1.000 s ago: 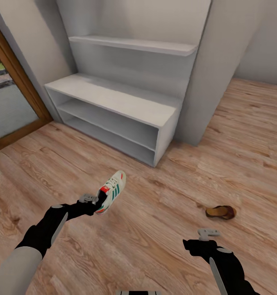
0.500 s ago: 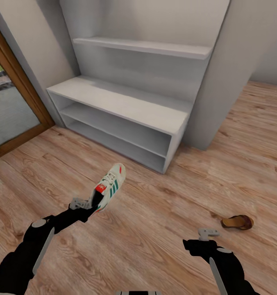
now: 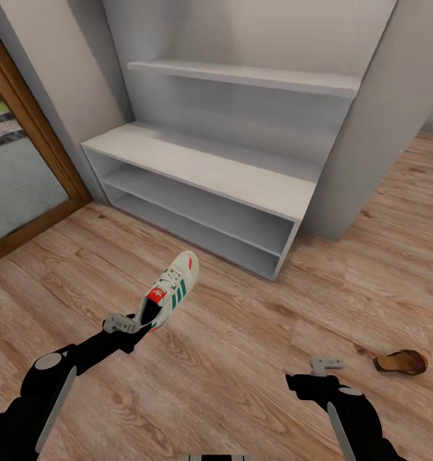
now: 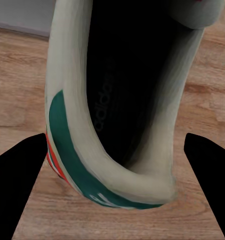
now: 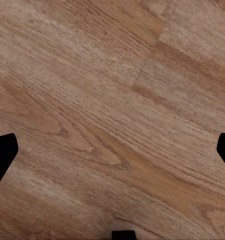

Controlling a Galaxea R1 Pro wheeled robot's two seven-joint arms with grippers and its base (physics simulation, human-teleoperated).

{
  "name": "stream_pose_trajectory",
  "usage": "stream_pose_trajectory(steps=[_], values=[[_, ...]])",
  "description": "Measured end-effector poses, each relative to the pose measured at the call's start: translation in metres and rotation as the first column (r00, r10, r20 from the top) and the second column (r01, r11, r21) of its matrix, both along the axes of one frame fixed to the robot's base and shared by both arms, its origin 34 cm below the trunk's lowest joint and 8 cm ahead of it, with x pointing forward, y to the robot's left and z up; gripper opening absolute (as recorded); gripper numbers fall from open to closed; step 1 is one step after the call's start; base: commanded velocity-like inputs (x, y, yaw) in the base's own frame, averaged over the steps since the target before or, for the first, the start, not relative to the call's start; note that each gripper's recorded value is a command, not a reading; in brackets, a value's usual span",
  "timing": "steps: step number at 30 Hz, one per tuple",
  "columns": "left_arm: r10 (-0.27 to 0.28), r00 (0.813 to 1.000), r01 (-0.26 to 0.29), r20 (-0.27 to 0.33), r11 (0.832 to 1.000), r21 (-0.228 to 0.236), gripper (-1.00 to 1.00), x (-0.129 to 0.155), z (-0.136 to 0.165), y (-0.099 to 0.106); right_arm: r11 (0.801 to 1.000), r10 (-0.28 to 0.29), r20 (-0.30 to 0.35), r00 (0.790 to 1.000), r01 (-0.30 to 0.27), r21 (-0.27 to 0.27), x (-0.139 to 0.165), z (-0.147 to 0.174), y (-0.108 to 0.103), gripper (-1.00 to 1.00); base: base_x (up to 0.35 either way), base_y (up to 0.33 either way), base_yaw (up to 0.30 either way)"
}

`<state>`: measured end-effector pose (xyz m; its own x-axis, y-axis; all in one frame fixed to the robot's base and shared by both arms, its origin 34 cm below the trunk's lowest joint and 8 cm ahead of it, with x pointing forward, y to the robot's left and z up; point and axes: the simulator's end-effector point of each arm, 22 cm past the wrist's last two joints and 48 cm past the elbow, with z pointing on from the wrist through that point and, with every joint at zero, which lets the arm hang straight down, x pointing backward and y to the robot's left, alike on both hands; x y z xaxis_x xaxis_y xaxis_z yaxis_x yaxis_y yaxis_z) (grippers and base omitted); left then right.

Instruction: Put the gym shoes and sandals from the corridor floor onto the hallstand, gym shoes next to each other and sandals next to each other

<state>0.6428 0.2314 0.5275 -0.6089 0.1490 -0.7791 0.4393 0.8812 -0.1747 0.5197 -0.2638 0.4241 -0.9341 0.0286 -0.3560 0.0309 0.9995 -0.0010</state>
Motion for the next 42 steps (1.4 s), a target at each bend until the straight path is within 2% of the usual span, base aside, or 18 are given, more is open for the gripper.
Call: stream_pose_trajectory(steps=[18, 42], values=[[-0.001, 1.0, 0.001, 0.008, 1.0, -0.002, -1.0, 0.001, 0.004, -0.001, 1.0, -0.002, 0.009, 1.0, 0.002, 0.002, 0.002, 0.003, 0.0, 1.0, 0.168, 0.29, -0.263], [0.002, 1.0, -0.002, 0.022, 1.0, 0.003, -1.0, 0.003, 0.01, 0.0, 1.0, -0.003, 0.021, 1.0, 0.003, 0.003, 0.005, 0.008, 0.0, 1.0, 0.006, 0.012, -0.269]])
